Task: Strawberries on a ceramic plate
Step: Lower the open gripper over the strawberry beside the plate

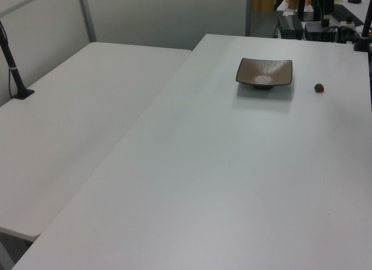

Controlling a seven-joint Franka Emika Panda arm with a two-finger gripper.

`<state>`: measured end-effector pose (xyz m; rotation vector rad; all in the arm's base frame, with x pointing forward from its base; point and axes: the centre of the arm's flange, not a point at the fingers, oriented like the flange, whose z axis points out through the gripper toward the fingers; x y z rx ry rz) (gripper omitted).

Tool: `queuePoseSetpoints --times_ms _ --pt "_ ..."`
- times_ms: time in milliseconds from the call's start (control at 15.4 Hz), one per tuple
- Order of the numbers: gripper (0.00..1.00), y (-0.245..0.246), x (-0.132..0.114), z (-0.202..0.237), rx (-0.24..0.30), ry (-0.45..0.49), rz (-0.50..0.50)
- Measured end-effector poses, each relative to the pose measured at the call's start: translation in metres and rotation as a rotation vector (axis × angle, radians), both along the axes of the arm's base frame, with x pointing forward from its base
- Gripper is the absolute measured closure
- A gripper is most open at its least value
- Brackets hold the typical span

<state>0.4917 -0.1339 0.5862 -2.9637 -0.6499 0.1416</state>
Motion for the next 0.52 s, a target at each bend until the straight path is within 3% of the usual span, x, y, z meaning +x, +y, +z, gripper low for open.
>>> queuePoseSetpoints --times_ms 195,520 --pt "0.00 -0.029 -0.001 -0.038 -0.032 -0.022 -0.032" --pt "0.00 -0.074 -0.012 -0.093 -0.083 -0.074 0.010"
